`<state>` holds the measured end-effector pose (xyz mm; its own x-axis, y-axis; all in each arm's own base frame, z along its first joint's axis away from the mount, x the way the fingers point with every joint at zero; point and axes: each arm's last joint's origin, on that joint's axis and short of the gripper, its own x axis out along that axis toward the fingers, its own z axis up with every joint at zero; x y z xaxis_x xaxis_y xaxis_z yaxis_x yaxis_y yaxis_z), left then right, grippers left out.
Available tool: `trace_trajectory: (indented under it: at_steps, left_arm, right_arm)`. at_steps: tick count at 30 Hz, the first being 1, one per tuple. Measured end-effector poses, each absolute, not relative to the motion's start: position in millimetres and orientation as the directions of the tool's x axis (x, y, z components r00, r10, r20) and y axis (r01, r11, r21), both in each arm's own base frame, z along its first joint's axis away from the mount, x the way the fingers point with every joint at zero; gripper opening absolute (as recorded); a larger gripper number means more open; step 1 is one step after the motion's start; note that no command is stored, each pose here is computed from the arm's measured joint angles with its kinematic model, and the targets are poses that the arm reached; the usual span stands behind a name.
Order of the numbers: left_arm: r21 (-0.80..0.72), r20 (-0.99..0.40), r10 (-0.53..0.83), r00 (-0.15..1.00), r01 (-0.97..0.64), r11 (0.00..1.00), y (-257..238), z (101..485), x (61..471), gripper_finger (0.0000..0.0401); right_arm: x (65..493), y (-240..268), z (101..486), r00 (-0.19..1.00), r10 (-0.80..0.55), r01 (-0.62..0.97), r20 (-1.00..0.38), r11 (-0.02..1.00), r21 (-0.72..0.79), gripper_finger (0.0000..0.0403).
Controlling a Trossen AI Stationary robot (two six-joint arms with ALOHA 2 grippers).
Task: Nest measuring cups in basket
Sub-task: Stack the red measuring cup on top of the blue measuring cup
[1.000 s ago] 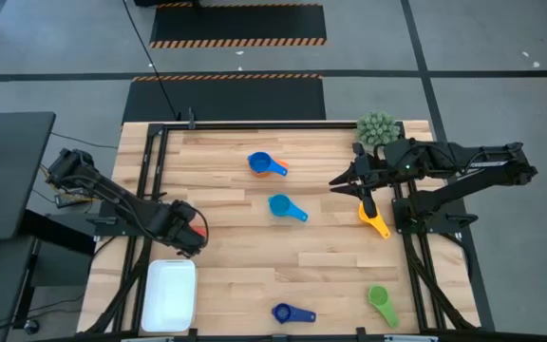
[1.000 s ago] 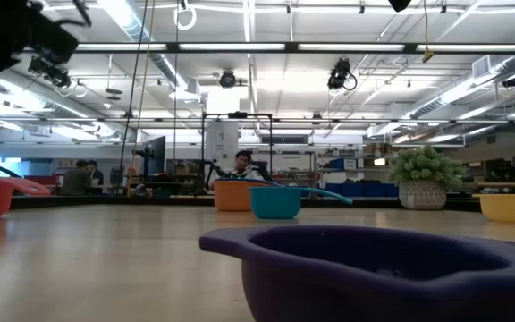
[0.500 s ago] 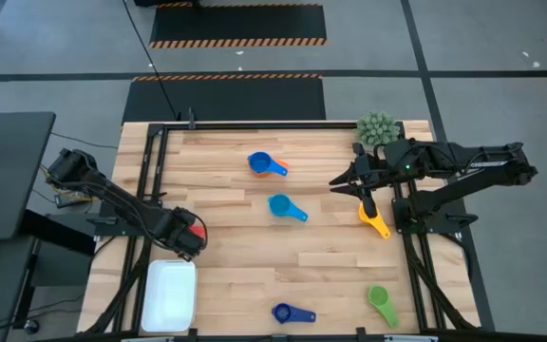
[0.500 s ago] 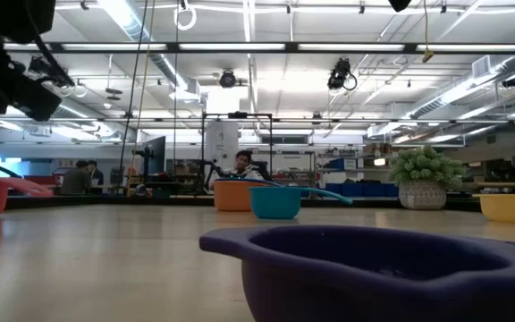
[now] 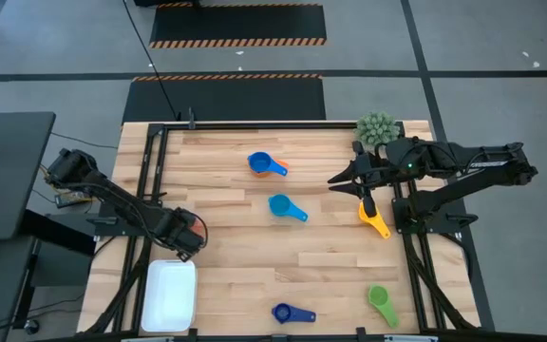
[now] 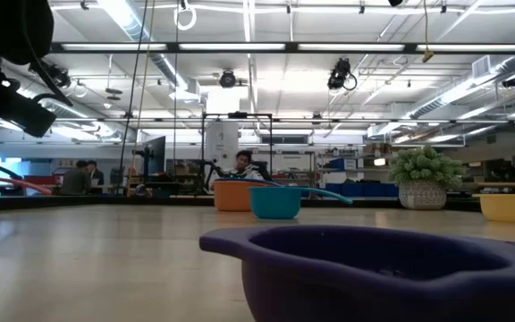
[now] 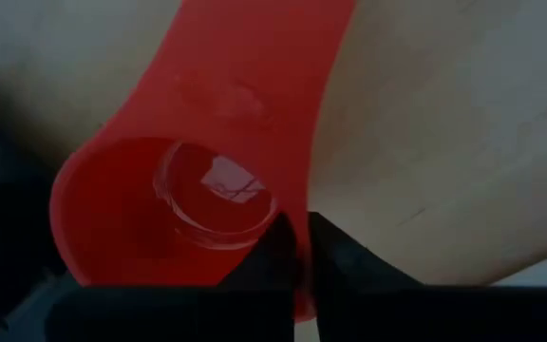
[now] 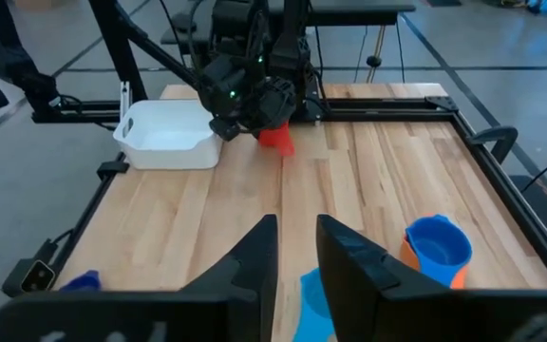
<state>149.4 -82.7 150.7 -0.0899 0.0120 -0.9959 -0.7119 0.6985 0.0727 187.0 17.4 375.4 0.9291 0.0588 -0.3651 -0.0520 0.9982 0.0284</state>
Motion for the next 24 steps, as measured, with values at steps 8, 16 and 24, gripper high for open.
trace_trajectory:
  at_steps: [8,16,24]
  left_arm:
    - [0.01,-1.0,0.01,-0.005,-0.7,0.714,-90.0,187.7,171.5,0.0012]
    - [-0.091,-0.984,0.038,0.176,-0.667,0.74,-69.2,276.2,211.5,0.0011]
    - [-0.032,-0.962,0.107,0.253,-0.489,0.872,-5.7,310.2,268.3,0.0011]
  right_arm:
    - [187.0,17.4,375.5,0.929,0.057,-0.054,-0.365,0.998,0.02,0.0077]
    - [180.5,15.0,378.2,0.936,-0.003,-0.019,-0.352,0.998,-0.058,0.0077]
    - [168.5,12.3,384.1,0.947,-0.052,0.023,-0.318,0.995,-0.096,0.0077]
